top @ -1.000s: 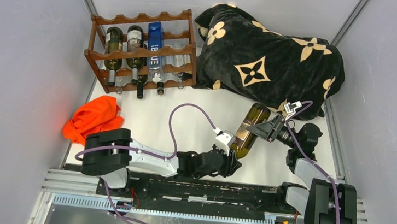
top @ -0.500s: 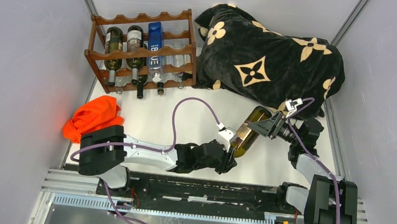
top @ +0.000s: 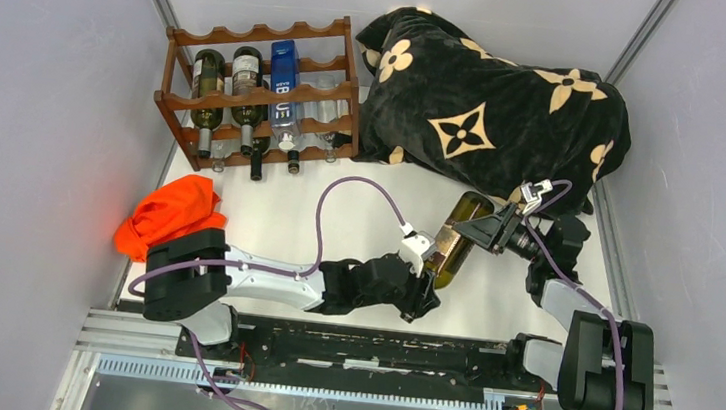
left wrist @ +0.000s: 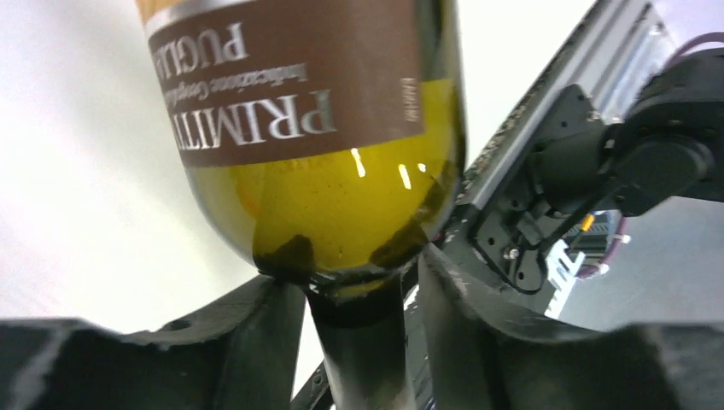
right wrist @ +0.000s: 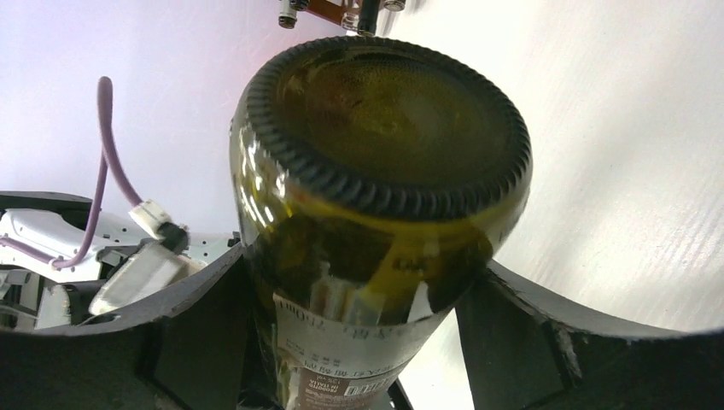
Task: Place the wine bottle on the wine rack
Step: Pick up the wine bottle from the center of the board.
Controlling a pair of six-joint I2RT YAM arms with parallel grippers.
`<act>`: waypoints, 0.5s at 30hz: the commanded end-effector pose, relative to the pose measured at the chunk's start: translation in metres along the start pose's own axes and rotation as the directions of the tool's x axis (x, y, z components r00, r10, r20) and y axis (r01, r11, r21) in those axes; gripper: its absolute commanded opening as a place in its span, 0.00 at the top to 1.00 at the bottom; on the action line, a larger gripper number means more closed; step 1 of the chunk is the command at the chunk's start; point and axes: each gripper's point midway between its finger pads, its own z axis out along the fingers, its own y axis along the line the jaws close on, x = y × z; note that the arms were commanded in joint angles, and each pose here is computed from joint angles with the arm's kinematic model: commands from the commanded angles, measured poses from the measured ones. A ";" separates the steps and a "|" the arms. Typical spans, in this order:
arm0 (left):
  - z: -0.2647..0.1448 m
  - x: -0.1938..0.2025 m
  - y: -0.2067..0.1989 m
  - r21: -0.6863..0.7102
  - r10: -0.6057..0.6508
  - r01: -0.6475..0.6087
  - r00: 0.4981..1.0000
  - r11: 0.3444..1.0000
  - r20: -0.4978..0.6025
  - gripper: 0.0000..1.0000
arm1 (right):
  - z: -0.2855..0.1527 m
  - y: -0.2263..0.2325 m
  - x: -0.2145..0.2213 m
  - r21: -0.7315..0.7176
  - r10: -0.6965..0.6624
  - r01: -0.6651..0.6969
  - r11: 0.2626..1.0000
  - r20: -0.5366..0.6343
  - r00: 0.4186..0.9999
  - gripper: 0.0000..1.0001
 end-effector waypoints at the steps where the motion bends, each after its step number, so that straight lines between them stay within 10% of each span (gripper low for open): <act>1: -0.020 -0.082 -0.058 0.212 -0.092 0.035 0.960 0.977 0.266 0.37 | -0.001 0.011 -0.009 -0.043 -0.072 0.073 0.996 0.035 0.997 0.85; 15: -0.015 -0.073 -0.032 0.118 -0.190 0.160 0.932 0.980 0.309 0.24 | -0.007 0.013 -0.016 -0.058 -0.006 0.012 0.998 0.091 0.996 0.87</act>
